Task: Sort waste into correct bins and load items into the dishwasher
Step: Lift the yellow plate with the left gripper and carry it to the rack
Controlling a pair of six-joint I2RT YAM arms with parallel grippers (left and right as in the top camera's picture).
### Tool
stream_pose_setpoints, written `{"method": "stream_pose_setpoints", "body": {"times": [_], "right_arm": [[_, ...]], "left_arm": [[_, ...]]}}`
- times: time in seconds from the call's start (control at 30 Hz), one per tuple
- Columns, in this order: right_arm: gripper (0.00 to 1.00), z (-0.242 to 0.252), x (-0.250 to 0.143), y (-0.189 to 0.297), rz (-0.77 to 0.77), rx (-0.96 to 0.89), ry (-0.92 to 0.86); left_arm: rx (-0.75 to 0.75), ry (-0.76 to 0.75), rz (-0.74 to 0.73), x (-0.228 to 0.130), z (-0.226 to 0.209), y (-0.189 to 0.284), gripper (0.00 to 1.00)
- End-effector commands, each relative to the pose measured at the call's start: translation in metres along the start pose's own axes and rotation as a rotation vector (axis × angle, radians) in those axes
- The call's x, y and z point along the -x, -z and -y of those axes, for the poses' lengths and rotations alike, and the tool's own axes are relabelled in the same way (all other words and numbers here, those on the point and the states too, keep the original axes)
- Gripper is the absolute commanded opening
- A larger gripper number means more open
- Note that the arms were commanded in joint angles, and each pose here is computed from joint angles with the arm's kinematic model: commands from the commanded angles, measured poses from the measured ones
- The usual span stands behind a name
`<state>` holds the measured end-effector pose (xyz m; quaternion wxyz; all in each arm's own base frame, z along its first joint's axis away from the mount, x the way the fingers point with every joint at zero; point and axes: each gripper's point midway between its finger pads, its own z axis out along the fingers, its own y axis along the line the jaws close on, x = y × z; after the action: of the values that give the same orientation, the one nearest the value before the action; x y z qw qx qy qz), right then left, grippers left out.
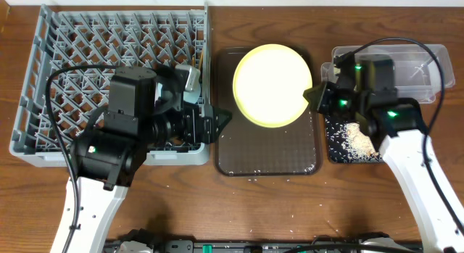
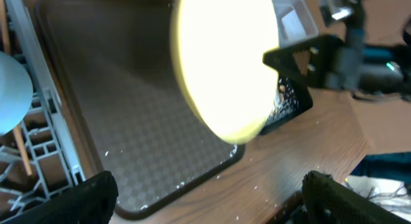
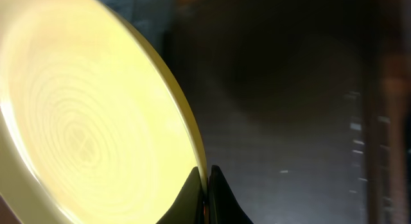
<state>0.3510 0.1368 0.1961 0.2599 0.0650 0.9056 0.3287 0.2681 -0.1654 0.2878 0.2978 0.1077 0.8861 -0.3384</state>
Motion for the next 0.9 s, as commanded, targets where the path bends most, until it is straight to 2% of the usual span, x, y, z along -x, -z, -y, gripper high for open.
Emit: {"method": "stream_pose_setpoints", "body": {"times": [0.0,0.1,0.17,0.23,0.33,0.4,0.43,0.53,0.63,0.73,0.83,0.87], "right_arm": [[0.01,-0.046,-0.014,0.019,-0.056,0.231,0.139],[0.01,-0.072,-0.027,0.026,-0.083,0.327,0.215],[0.01,-0.09,-0.036,0.029,-0.11,0.409,0.274],[0.01,-0.103,-0.045,0.03,-0.13,0.459,0.312],[0.01,-0.108,-0.051,0.027,-0.142,0.456,0.328],[0.01,-0.103,-0.05,0.024,-0.136,0.425,0.324],[0.01,-0.099,-0.049,0.022,-0.13,0.399,0.319],[0.07,-0.065,-0.038,0.013,-0.083,0.204,0.28],[0.29,-0.039,-0.034,0.011,-0.073,0.081,0.243],[0.46,-0.02,-0.034,0.013,-0.077,-0.008,0.213],[0.59,-0.011,-0.035,0.014,-0.082,-0.045,0.219],[0.6,-0.01,-0.035,0.014,-0.08,-0.048,0.22]], "left_arm": [[-0.043,0.054,-0.006,0.004,0.006,-0.006,0.93],[-0.126,0.036,-0.031,0.004,0.021,-0.016,0.92],[-0.141,0.036,-0.05,0.002,0.024,-0.021,0.83],[-0.142,0.04,-0.069,-0.001,0.024,-0.026,0.58],[-0.143,0.041,-0.075,-0.001,0.023,-0.029,0.28],[-0.146,0.028,-0.062,0.002,0.024,-0.029,0.11],[-0.146,0.016,-0.051,0.004,0.025,-0.028,0.08],[0.052,-0.062,0.03,0.015,-0.005,-0.022,0.07],[0.394,-0.123,0.111,0.025,-0.056,0.005,0.07],[0.76,-0.174,0.193,0.035,-0.1,0.055,0.08],[1.091,-0.216,0.259,0.043,-0.126,0.112,0.08],[1.167,-0.221,0.267,0.044,-0.131,0.124,0.07]]}}
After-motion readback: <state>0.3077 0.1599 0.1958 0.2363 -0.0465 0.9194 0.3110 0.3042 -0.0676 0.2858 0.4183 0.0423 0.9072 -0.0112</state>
